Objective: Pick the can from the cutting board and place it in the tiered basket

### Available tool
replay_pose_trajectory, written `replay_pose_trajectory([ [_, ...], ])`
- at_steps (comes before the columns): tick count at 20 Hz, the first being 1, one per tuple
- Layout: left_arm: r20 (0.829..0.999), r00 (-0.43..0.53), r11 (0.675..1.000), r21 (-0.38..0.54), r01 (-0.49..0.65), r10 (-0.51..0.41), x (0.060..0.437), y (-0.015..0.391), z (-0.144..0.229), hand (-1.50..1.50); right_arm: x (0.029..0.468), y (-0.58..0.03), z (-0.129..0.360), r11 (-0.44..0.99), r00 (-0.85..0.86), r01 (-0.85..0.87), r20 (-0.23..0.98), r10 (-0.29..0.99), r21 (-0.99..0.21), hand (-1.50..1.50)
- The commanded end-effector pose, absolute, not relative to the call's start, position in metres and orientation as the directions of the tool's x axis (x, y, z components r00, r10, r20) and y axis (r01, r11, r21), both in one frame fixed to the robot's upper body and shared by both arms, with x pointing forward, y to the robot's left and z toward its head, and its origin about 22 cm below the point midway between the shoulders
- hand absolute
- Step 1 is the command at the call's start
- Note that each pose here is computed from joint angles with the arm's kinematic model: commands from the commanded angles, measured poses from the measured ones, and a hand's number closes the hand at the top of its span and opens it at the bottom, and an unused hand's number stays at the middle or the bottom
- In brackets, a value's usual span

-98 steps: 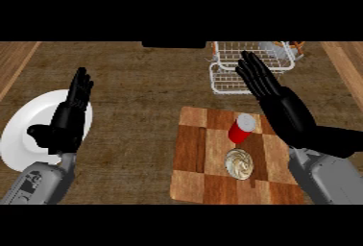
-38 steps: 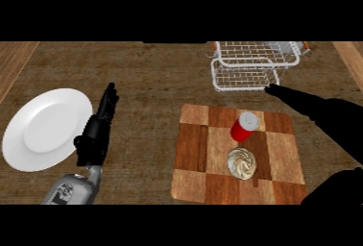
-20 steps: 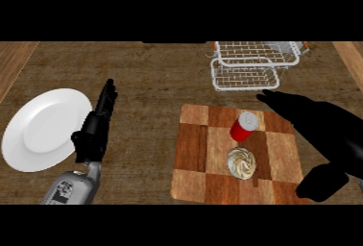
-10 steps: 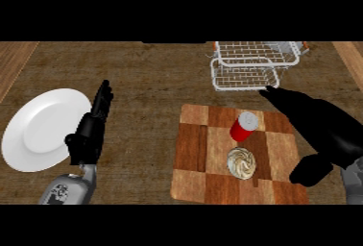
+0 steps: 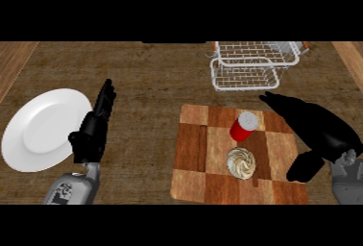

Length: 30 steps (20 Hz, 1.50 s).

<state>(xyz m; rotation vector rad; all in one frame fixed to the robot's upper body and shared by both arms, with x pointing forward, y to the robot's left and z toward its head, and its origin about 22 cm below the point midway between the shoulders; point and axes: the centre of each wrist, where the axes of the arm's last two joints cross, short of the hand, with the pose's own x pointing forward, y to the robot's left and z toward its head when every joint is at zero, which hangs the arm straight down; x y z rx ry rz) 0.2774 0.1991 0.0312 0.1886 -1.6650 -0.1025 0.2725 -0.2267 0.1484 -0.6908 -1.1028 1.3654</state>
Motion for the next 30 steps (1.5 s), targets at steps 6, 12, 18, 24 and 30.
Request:
replay_pose_trajectory([
  [6, 0.977, -0.091, 0.98, 0.19, -0.065, -0.195, 0.269, 0.207, 0.032, 0.0, 0.279, -0.215, 0.121, 0.157, -0.167, -0.414, 0.244, 0.955, -0.896, -1.5],
  [12, 0.977, -0.085, 0.98, 0.191, -0.064, -0.196, 0.28, 0.21, 0.033, 0.0, 0.28, -0.205, 0.13, 0.175, -0.167, -0.444, 0.273, 0.947, -0.879, -1.5],
  [18, 0.978, -0.091, 0.982, 0.181, -0.058, -0.186, 0.26, 0.207, 0.029, 0.0, 0.282, -0.218, 0.122, 0.168, -0.152, -0.467, 0.266, 0.952, -0.868, -1.5],
  [24, 0.976, -0.091, 0.98, 0.19, -0.066, -0.196, 0.272, 0.195, 0.018, 0.0, 0.308, -0.215, 0.101, 0.174, -0.132, -0.464, 0.262, 0.956, -0.869, -1.5],
  [30, 0.979, -0.096, 0.983, 0.177, -0.052, -0.181, 0.276, 0.2, 0.037, 0.0, 0.31, -0.204, 0.094, 0.168, -0.127, -0.478, 0.257, 0.958, -0.862, -1.5],
])
